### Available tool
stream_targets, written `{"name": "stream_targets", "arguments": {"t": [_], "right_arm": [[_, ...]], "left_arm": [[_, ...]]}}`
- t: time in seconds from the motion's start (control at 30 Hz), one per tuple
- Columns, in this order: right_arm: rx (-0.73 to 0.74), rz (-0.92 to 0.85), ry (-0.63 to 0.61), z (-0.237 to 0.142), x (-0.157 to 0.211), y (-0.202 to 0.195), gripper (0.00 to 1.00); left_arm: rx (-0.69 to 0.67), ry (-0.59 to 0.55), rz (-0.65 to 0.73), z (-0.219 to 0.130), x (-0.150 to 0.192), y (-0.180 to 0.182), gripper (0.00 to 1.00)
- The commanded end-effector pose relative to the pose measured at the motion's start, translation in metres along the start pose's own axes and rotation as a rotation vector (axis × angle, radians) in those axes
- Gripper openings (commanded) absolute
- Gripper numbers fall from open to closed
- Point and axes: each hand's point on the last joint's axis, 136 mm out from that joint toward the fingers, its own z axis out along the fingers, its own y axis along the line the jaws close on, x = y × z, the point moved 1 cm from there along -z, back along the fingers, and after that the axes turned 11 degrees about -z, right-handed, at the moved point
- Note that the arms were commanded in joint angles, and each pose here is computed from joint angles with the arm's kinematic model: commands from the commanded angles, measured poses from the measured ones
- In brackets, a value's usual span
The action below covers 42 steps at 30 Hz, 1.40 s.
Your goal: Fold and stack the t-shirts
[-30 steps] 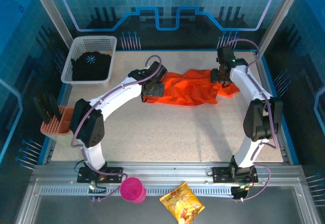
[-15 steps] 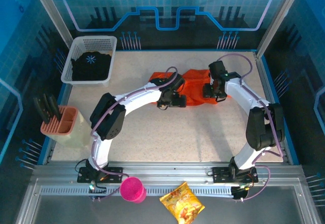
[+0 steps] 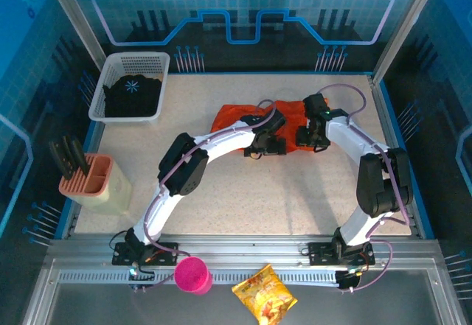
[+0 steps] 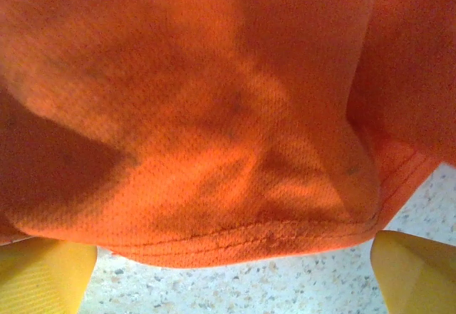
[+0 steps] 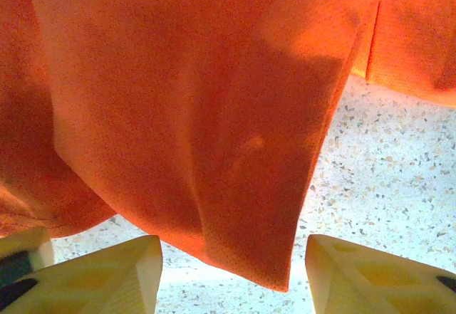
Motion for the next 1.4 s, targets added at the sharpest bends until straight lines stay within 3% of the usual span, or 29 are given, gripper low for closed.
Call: {"name": "stream_targets", "arguments": {"t": [0.0,0.17,0.23,0.33,0.43,0.47,0.57,0.6,0.8,0.97,1.13,1.37], "right_arm": [[-0.004,0.037,-0.015,-0.001,-0.002,-0.006,0.55],[-0.011,0.049,-0.017,0.011,-0.005,-0.006,0.51],[-0.015,0.051,-0.024,0.016,-0.009,-0.006,0.49],[-0.014,0.058,-0.025,0.022,-0.014,-0.008,0.43],[-0.026,0.073,-0.027,0.027,-0.018,-0.01,0.27],[-0.03,0.078,-0.03,0.028,-0.02,-0.011,0.2],[-0.024,0.091,-0.046,0.02,-0.023,-0.018,0.01],[-0.019,0.097,-0.054,0.016,-0.023,-0.022,0.0],[-0.026,0.133,-0.165,-0.037,-0.03,-0.039,0.0],[-0.124,0.151,-0.217,-0.071,-0.029,-0.026,0.0],[-0.308,0.178,-0.196,-0.078,-0.011,0.013,0.0],[-0.462,0.106,-0.104,-0.078,0.047,0.094,0.0]], "left_arm": [[-0.088,-0.047,-0.057,0.016,-0.013,0.019,0.98],[-0.084,-0.11,-0.079,0.035,-0.027,0.018,0.86],[-0.09,-0.114,-0.085,0.045,-0.032,0.019,0.76],[-0.103,-0.121,-0.088,0.053,-0.038,0.021,0.43],[-0.114,-0.139,-0.076,0.046,-0.043,0.024,0.07],[-0.113,-0.149,-0.067,0.04,-0.045,0.024,0.0],[-0.101,-0.185,-0.035,0.012,-0.049,0.026,0.0],[-0.086,-0.201,-0.025,-0.002,-0.051,0.025,0.0],[-0.002,-0.275,0.087,-0.096,-0.059,0.025,0.0],[0.041,-0.269,0.143,-0.155,-0.063,0.022,0.0],[0.02,-0.255,0.169,-0.171,-0.06,0.027,0.0],[-0.061,-0.261,0.152,-0.168,-0.062,0.057,0.0]]}}
